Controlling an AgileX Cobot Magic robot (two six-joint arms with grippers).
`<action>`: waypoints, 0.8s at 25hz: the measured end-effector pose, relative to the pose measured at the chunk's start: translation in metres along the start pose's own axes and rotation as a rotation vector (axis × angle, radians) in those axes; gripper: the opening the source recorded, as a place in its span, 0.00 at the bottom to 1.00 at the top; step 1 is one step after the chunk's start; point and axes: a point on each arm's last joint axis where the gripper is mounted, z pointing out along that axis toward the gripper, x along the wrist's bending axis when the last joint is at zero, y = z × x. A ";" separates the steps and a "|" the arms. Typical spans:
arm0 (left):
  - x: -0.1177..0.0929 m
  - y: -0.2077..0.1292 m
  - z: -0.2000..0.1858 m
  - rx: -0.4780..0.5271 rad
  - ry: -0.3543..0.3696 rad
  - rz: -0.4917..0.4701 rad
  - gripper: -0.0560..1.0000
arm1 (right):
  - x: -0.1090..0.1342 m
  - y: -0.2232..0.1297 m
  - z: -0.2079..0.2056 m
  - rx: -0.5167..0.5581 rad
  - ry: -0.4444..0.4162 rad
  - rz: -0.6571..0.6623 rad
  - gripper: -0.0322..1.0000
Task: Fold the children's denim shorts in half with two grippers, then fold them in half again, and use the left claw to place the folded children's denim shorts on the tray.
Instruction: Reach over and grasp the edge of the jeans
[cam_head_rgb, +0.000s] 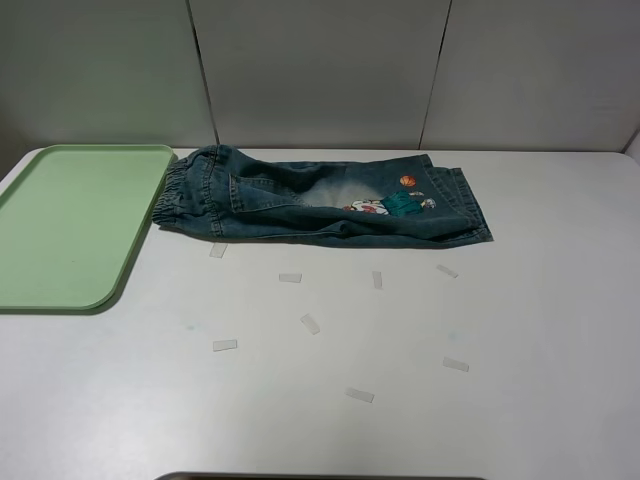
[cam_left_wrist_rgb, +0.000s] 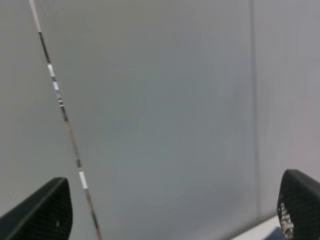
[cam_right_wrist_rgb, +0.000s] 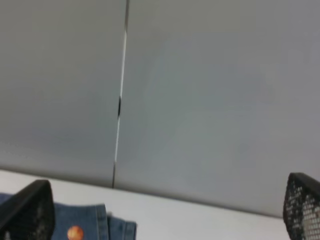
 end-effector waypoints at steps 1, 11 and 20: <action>-0.001 0.002 -0.007 -0.002 -0.012 -0.014 0.82 | -0.002 0.002 -0.009 -0.020 0.001 0.004 0.70; -0.009 0.001 -0.064 0.138 -0.049 -0.108 0.83 | -0.015 0.007 -0.083 -0.126 -0.003 0.057 0.70; 0.003 -0.016 -0.133 0.320 0.154 -0.102 0.83 | -0.016 0.003 -0.124 -0.179 0.051 0.120 0.70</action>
